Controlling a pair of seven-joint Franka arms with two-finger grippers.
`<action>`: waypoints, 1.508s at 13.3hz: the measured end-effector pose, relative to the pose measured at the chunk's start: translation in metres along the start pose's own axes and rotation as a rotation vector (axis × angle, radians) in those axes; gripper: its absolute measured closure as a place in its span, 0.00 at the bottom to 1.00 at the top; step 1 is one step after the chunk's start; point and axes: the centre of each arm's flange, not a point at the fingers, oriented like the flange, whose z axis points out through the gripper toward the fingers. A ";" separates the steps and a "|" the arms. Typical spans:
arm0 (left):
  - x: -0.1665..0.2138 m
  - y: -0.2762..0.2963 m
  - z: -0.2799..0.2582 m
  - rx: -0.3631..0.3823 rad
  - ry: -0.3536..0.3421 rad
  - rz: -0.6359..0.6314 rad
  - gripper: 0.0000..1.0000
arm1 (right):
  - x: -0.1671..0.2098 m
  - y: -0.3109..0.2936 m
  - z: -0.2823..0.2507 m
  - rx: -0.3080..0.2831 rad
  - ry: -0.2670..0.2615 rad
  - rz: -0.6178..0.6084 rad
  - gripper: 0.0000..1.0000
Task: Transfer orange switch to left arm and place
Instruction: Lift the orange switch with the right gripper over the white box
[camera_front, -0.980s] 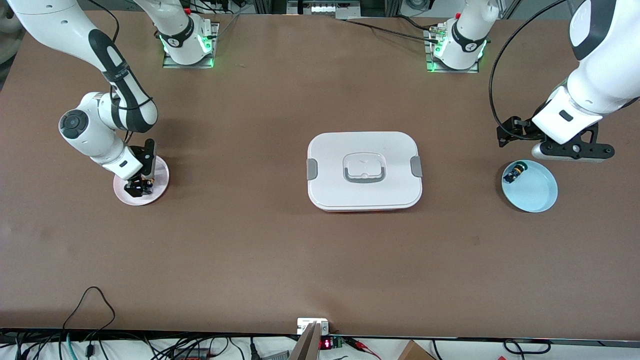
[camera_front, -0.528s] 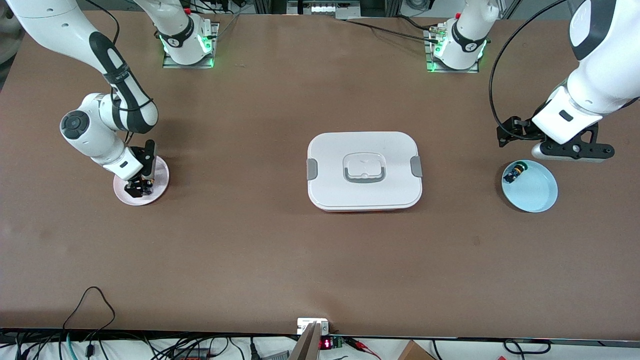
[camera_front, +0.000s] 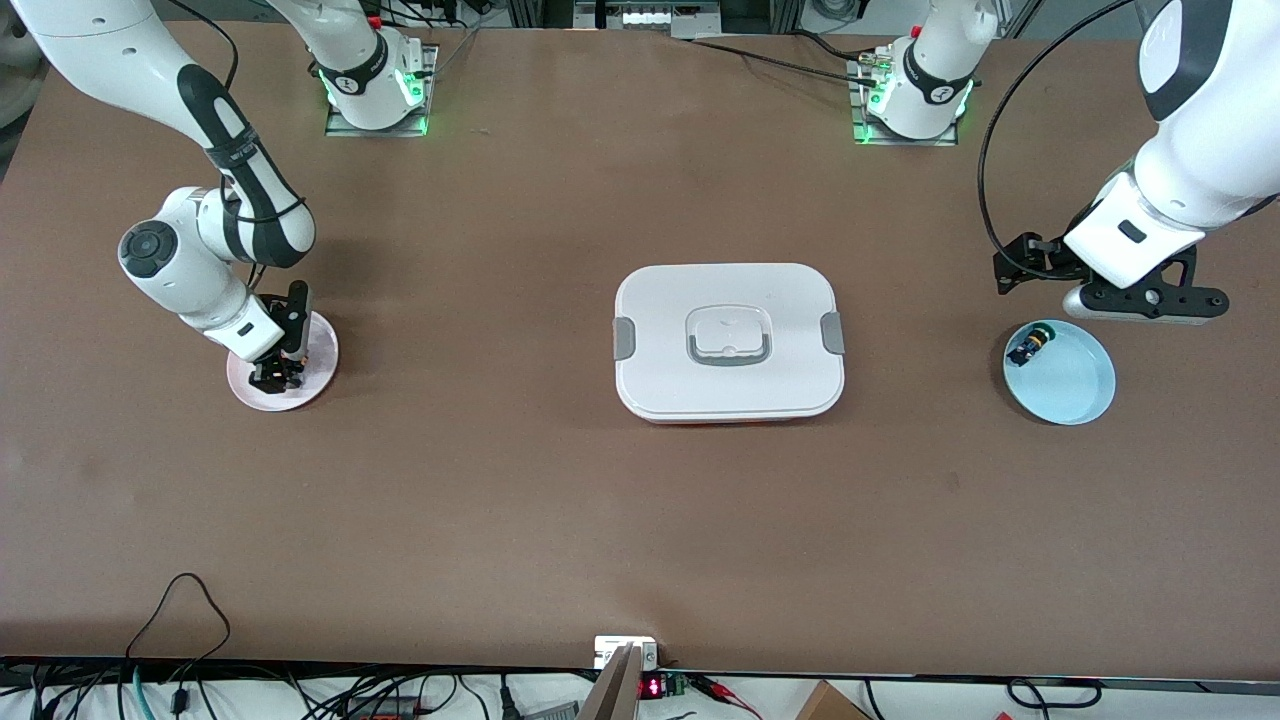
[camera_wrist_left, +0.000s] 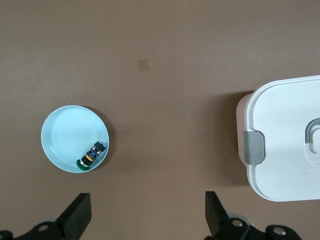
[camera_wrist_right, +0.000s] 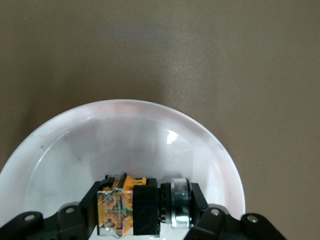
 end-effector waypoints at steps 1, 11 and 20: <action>0.000 0.000 0.000 0.000 0.000 0.000 0.00 | -0.001 0.002 -0.001 -0.005 -0.001 0.000 0.28; 0.000 0.000 0.000 0.000 0.000 0.000 0.00 | 0.029 0.068 -0.064 0.268 0.084 -0.018 0.28; 0.000 0.000 0.000 0.000 0.000 0.000 0.00 | 0.154 0.098 -0.148 0.412 0.660 0.161 0.28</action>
